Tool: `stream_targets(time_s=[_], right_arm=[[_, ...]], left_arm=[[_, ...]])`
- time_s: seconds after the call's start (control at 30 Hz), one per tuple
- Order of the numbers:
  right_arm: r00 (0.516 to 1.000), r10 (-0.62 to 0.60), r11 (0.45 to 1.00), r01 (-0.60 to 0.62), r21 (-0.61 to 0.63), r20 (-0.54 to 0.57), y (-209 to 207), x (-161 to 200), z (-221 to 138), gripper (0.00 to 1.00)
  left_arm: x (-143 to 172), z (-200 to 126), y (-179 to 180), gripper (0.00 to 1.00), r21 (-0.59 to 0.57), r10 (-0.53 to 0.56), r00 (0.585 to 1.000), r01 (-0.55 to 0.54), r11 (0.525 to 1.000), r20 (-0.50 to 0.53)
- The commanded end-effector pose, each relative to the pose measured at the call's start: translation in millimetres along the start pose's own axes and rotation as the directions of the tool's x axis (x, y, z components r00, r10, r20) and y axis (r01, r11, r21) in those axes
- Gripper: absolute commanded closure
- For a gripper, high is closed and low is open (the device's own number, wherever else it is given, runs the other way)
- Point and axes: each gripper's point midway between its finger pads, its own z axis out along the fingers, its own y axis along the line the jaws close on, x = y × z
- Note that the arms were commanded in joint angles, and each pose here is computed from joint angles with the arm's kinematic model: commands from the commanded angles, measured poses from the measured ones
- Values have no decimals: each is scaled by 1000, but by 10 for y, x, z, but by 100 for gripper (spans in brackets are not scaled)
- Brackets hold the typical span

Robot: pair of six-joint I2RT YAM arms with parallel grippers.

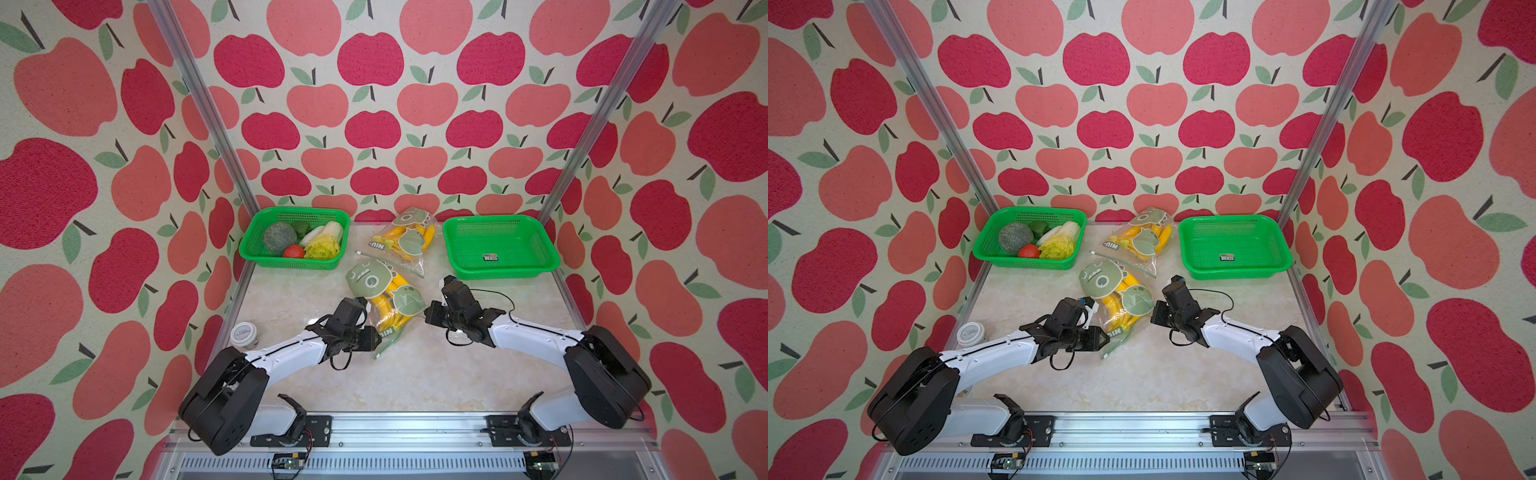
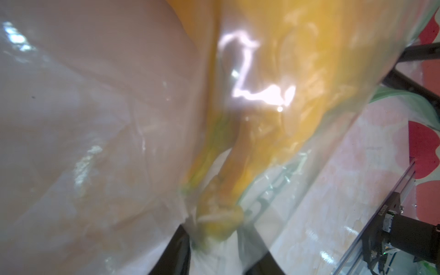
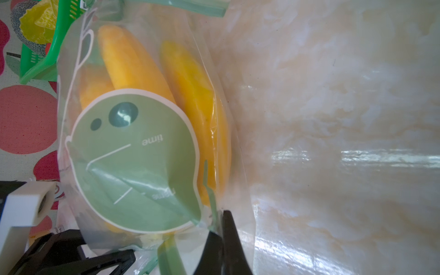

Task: Open the zip-top bag and take out the banana
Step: Adjust the zipper food storage bag at the center of the board.

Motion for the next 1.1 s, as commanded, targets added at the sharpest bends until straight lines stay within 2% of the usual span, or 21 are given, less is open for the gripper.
stream_targets(time_s=[0.0, 0.2, 0.3, 0.37, 0.47, 0.57, 0.63, 0.73, 0.93, 1.07], right_arm=[[999, 17, 998, -19, 61, 30, -177, -40, -63, 100], [999, 25, 998, -27, 64, 44, -186, -141, -61, 98], [998, -1, 997, -4, 72, 60, -159, -218, -100, 93], [997, -19, 997, 14, 71, 71, -134, -248, -145, 85], [996, -35, 999, 32, 34, 85, -70, -253, -257, 67], [994, -45, 998, 49, -43, 102, 64, -179, -413, 52], [992, -60, 993, 71, -99, 107, 193, -69, -509, 45], [994, -69, 986, 81, -144, 89, 329, 124, -551, 42], [999, -35, 983, 32, -183, -13, 456, 457, -293, 42], [999, 15, 988, -22, -150, -51, 391, 555, -173, 46]], left_arm=[[-125, 13, -109, 76, 13, 6, 1000, -6, 1000, 28], [-176, -47, -276, 92, 18, 52, 997, -54, 998, 60], [-230, -99, -376, 98, 27, 73, 993, -75, 997, 88], [-286, -128, -436, 100, 33, 77, 991, -81, 996, 109], [-391, -146, -516, 100, 47, 70, 988, -77, 996, 139], [-511, -134, -603, 100, 65, 65, 984, -77, 995, 165], [-578, -99, -675, 100, 78, 69, 983, -83, 993, 168], [-629, -19, -756, 100, 92, 72, 986, -87, 992, 152], [-549, 104, -906, 99, 108, 100, 988, -112, 988, 114], [-394, 118, -876, 92, 86, 97, 992, -104, 991, 83]])
